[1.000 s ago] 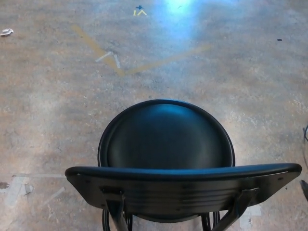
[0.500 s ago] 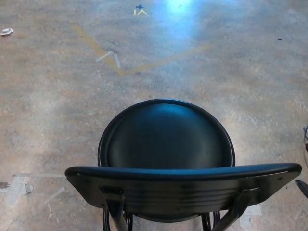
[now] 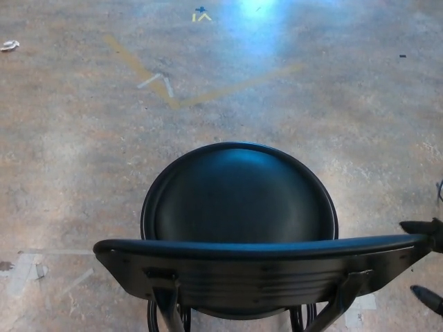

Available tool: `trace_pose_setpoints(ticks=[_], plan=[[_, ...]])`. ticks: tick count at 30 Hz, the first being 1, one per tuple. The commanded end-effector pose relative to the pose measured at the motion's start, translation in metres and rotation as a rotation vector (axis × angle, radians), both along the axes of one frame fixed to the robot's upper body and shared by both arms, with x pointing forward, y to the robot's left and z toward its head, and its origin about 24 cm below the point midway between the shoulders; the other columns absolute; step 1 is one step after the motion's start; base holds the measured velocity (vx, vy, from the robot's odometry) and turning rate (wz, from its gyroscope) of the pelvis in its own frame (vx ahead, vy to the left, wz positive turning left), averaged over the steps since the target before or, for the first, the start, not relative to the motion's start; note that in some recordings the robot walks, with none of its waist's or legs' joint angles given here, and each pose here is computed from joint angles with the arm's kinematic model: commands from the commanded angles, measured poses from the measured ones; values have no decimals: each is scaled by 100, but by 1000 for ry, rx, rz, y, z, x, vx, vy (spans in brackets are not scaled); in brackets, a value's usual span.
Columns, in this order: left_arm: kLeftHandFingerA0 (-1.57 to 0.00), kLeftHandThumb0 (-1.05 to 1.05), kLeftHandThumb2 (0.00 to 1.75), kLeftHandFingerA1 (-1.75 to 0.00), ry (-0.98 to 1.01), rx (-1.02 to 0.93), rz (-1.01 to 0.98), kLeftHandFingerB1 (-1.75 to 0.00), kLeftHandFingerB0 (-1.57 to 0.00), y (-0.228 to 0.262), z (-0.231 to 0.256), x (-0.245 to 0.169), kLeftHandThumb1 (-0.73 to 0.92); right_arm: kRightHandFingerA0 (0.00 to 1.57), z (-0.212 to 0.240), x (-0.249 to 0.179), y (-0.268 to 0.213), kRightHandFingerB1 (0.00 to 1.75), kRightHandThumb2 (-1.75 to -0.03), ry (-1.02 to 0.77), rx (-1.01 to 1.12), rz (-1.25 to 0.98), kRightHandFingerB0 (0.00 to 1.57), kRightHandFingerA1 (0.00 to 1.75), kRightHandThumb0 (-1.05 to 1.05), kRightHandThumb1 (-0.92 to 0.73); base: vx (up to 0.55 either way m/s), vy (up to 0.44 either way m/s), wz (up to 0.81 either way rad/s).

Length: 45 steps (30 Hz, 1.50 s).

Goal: Use the right hand to rotate the back of the chair to its left.

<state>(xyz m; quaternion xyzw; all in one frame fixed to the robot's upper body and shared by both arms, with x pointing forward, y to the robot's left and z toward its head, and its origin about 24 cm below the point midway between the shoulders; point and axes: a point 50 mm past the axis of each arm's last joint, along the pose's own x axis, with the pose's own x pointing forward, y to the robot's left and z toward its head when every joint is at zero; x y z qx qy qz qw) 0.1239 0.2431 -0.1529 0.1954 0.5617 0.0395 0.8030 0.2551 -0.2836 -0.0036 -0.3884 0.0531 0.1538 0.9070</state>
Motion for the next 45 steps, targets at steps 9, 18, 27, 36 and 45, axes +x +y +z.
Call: trace_pose_setpoints(ticks=[9,18,27,36,45], plan=[[-63,-42,62,-52,20,22,-30,-44,-56,6,1,-2,75,0,23,-4,18,59,-105,-53,-98,238,0,55,-105,-52,0,0,0],[-63,-41,63,-53,22,20,-24,-43,-54,4,0,-2,75,0,43,-11,51,50,-100,-103,-98,392,0,48,-105,-52,0,0,0],[-60,-43,63,-53,21,31,-51,-44,-54,4,1,0,76,0,44,-6,96,4,-63,-168,-57,476,0,0,-105,-74,0,0,0],[-62,-43,63,-51,29,28,-41,-42,-53,8,1,-4,76,0,48,0,164,44,-110,-226,46,608,0,44,-101,-66,0,0,1],[-61,-40,62,-52,15,32,-30,-43,-54,11,3,1,75,0,55,0,227,6,-68,-255,75,748,0,4,-105,-80,0,0,0]])
